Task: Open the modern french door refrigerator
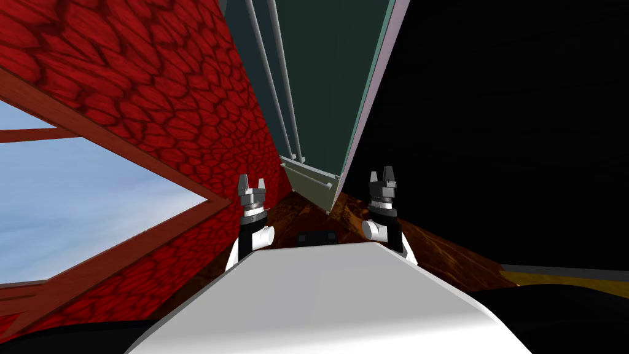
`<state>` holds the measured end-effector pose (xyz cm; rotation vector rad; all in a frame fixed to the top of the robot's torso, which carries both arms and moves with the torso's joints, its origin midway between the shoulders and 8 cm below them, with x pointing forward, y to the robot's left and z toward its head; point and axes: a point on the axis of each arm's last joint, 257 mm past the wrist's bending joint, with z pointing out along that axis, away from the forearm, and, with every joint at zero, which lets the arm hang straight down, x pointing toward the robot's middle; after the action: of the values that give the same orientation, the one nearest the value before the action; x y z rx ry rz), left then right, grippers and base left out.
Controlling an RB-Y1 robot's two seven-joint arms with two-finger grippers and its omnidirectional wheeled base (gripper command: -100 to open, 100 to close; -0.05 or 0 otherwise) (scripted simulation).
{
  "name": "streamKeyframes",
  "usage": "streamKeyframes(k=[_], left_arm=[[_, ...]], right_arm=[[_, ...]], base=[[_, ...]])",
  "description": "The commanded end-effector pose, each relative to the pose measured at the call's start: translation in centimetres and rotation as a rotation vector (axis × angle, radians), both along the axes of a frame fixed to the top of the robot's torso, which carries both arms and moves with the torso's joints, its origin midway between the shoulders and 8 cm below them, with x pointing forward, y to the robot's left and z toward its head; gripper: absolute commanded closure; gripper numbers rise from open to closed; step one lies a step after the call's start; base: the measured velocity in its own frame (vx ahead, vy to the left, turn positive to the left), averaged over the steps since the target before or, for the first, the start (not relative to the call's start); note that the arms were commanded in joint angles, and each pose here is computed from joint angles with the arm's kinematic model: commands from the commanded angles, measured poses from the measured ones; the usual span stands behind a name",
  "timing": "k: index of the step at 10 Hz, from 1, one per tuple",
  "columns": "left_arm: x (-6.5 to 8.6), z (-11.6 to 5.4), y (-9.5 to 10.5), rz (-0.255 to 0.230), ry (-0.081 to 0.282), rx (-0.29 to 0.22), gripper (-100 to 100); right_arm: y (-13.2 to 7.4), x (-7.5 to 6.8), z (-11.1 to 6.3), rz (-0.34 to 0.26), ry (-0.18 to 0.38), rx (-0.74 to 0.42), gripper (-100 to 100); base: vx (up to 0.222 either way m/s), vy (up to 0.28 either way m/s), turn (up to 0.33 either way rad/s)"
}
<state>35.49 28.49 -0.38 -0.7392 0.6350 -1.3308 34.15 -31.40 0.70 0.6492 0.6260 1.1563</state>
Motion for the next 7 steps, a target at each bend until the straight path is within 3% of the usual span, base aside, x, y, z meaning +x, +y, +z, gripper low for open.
streamKeyframes(k=[1, 7], left_arm=[[0.0, 0.0, 0.0, 0.0, 0.0, 0.0, 0], [-0.01, 0.01, 0.0, 0.0, 0.0, 0.0, 0]], right_arm=[[0.0, 0.0, 0.0, 0.0, 0.0, 0.0, 0], [0.0, -0.01, 0.01, 0.0, 0.0, 0.0, 0]], base=[[0.0, 0.0, 0.0], [0.0, 0.0, 0.0]])
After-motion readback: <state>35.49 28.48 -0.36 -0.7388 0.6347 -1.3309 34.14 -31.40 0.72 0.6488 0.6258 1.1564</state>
